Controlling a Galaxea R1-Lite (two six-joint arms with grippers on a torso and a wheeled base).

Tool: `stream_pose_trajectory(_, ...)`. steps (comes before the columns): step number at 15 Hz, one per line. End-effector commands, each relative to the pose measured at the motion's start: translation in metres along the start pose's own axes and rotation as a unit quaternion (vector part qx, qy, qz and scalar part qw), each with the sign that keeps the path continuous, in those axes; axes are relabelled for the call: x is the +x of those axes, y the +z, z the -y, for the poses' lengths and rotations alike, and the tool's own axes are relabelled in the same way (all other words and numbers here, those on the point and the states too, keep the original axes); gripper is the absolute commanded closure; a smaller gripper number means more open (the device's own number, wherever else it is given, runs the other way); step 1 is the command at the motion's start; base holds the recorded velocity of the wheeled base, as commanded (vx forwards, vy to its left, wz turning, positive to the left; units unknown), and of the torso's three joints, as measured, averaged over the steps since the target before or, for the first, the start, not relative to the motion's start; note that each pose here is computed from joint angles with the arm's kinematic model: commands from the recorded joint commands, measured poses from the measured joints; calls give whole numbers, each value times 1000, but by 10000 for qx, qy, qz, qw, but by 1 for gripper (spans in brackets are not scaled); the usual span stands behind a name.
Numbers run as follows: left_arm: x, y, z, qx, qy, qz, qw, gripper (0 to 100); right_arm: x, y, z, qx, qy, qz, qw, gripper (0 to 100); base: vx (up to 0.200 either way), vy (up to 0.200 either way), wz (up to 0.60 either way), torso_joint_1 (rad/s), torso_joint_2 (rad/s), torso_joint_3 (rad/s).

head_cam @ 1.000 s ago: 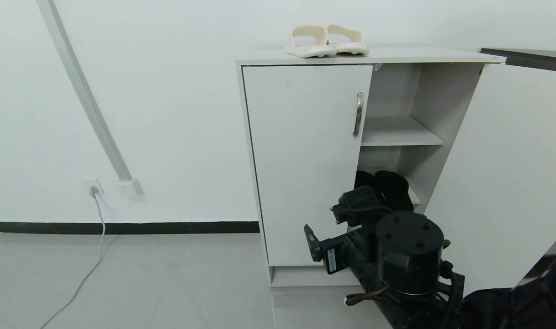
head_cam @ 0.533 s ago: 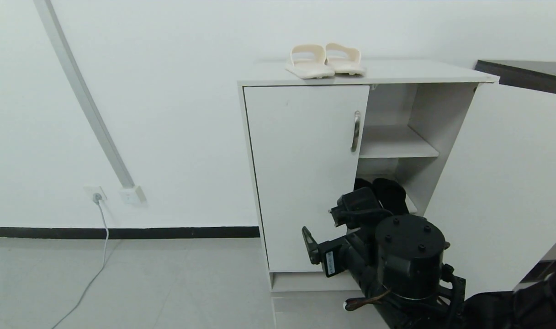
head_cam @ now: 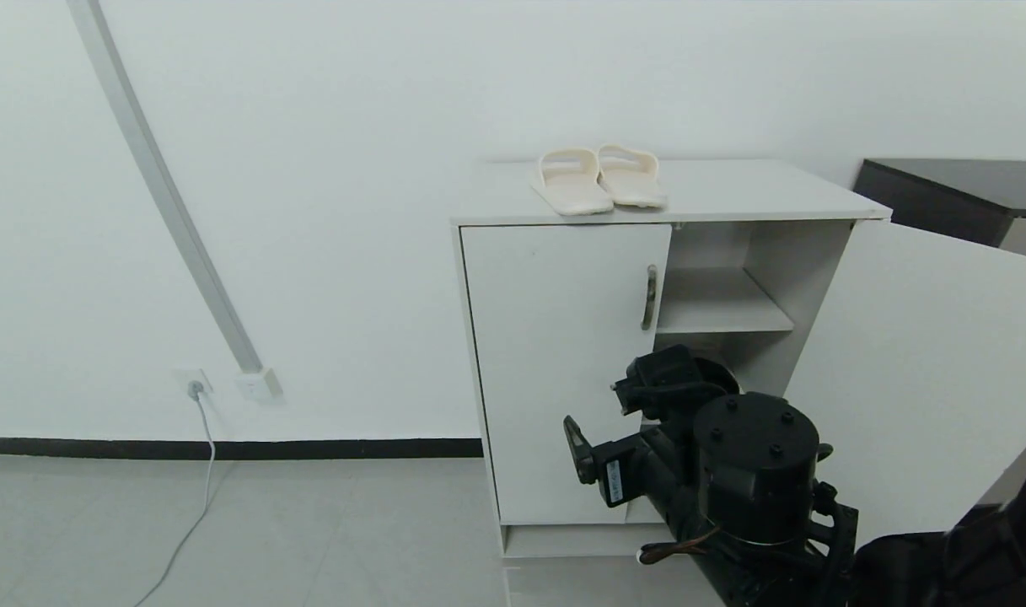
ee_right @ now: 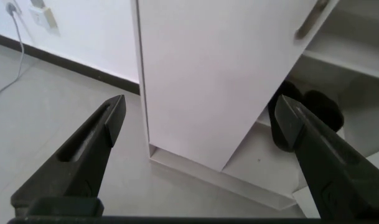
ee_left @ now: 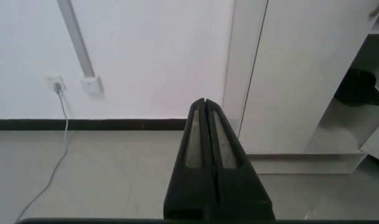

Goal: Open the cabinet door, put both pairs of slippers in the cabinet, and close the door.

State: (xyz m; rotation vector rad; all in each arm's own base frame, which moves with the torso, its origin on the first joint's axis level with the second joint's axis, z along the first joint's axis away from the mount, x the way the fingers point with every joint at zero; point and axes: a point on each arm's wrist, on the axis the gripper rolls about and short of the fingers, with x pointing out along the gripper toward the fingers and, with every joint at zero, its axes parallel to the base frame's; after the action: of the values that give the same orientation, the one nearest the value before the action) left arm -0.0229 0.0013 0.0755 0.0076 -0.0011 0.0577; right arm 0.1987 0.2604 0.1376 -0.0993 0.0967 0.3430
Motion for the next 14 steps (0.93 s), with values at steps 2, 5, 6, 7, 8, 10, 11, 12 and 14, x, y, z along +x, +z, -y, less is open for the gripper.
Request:
stream_pose_trajectory(2,0,0,0,0,3,-6,10000,100,0,-1,0,-18,16,-4,10000,0,0,0,0,158,-471,-317)
stream_pose_trajectory(5,0,0,0,8,-5,-6,10000,100,-1,0,0,-18,16,-4,10000,0,0,0,0,178,-484,-310)
stream_pose_trajectory(6,0,0,0,8,-5,-6,10000,100,-1,0,0,-13,16,2,10000,0,0,0,0,183,-496,-310)
stream_pose_trajectory(7,0,0,0,8,-5,-6,10000,100,-1,0,0,-9,16,8,10000,0,0,0,0,198,-500,-315)
stream_pose_trajectory(8,0,0,0,8,-5,-6,10000,100,-1,0,0,-13,16,2,10000,0,0,0,0,203,-510,-310)
stream_pose_trajectory(10,0,0,0,23,-5,-6,10000,100,-2,-1,0,-27,16,-17,10000,0,0,0,0,212,-515,-312)
stream_pose_trajectory(11,0,0,0,23,-5,-6,10000,100,-2,-1,0,0,32,-10,10000,0,0,0,0,227,-544,-330)
stream_pose_trajectory(12,0,0,0,8,3,-6,10000,100,-4,-1,0,23,169,16,9999,0,0,0,0,227,-535,-325)
stream_pose_trajectory(14,0,0,0,16,-5,-6,10000,100,-8,-7,2,-16,415,37,9991,0,0,0,0,227,-547,-317)
